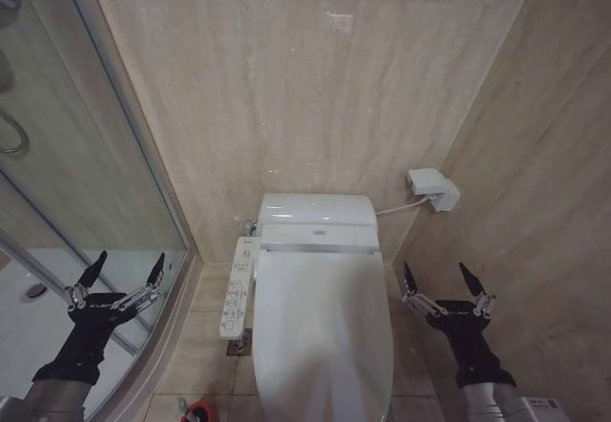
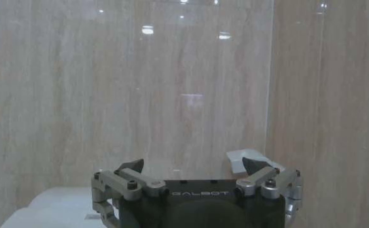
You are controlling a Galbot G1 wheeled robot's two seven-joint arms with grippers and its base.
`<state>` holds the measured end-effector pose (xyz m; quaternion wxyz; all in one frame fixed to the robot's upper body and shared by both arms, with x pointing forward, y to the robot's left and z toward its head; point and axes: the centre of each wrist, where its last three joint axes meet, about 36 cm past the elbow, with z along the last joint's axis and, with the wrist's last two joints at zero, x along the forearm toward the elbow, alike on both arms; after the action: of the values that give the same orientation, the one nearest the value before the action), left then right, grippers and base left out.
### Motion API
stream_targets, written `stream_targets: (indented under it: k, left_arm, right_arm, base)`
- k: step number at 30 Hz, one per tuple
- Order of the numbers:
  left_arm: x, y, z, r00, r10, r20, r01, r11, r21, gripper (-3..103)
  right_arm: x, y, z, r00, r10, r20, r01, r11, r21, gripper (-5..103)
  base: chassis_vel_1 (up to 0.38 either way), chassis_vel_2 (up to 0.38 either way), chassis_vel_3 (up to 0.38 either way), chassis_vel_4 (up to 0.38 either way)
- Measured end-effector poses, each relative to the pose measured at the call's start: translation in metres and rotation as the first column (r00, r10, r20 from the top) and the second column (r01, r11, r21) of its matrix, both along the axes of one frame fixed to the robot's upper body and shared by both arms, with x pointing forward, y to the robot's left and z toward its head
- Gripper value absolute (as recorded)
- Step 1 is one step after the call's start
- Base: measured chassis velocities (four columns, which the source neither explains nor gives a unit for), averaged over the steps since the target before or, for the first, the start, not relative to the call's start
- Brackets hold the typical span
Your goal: Open the toilet lid, clean the toilet bowl with a toilet brush, close the toilet lid, and flush.
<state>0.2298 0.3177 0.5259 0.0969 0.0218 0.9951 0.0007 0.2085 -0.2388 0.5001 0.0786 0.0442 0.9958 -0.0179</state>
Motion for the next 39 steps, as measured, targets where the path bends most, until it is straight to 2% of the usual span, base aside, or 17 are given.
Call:
stream_targets:
  k: [11, 33, 39]
  left_arm:
    - [0.0001, 0.0001, -0.0001, 1.000, 0.000, -0.001, 0.000, 1.000, 0.000, 100]
    - [0.0002, 0.0001, -0.0002, 1.000, 0.000, -0.001, 0.000, 1.000, -0.001, 100]
    - [0.0002, 0.0002, -0.0003, 1.000, 0.001, -0.001, -0.001, 1.000, -0.001, 100]
  right_arm:
    - [0.0000, 0.0000, 0.0000, 1.000, 0.000, 0.000, 0.000, 1.000, 0.000, 100]
    - [0.0000, 0.0000, 0.0000, 1.000, 0.000, 0.000, 0.000, 1.000, 0.000, 100]
    - [0.0000, 0.0000, 0.0000, 1.000, 0.000, 0.000, 0.000, 1.000, 0.000, 100]
  base:
    - [0.186, -0.179, -0.180, 0.184]
    - [0.302, -0.305, -0.305, 0.299]
    - [0.170, -0.164, -0.188, 0.183]
